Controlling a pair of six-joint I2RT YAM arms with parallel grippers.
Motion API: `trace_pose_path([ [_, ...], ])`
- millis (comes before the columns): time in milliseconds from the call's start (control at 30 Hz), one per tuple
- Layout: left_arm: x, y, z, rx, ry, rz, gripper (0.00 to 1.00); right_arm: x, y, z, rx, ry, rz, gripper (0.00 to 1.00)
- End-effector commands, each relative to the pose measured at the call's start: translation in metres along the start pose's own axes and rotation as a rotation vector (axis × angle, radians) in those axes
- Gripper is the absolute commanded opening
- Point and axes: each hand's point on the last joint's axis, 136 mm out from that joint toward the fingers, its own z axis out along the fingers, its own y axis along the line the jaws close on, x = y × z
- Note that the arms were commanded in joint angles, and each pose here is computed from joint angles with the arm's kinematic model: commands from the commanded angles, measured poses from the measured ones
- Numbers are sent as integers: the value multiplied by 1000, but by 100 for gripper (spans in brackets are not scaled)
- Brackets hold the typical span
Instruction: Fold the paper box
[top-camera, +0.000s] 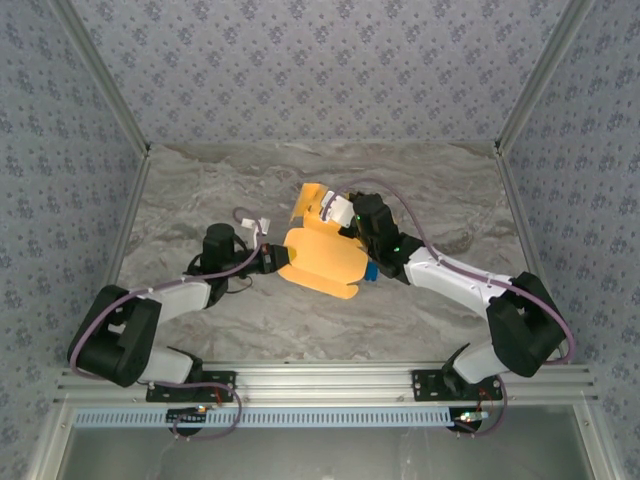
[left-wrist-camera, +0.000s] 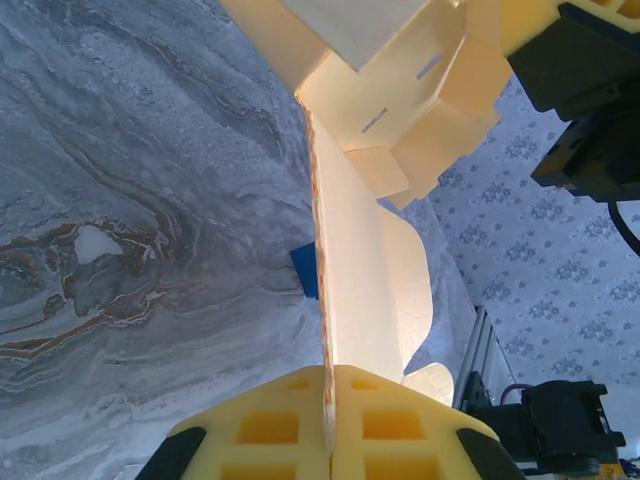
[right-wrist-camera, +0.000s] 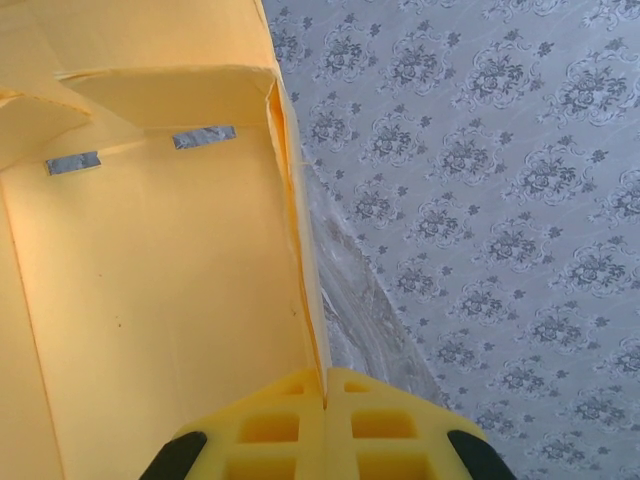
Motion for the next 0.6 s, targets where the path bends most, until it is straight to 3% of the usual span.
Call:
trace_pose_path([
  [0, -9, -36, -1, 154, 4, 112, 0, -5, 11, 0, -38, -32, 42, 0],
  [233, -7, -30, 3, 145, 18, 85, 0, -8, 8, 0, -27, -35, 42, 0],
  [333, -6, -6, 4, 3, 31, 65, 0, -8, 10, -1, -36, -38, 40, 0],
  [433, 0, 23, 1, -155, 59, 43, 9, -9, 17, -1, -63, -41, 35, 0],
  [567, 7, 52, -2, -255, 76, -17, 18, -8, 29, 1, -94, -35, 22, 0],
])
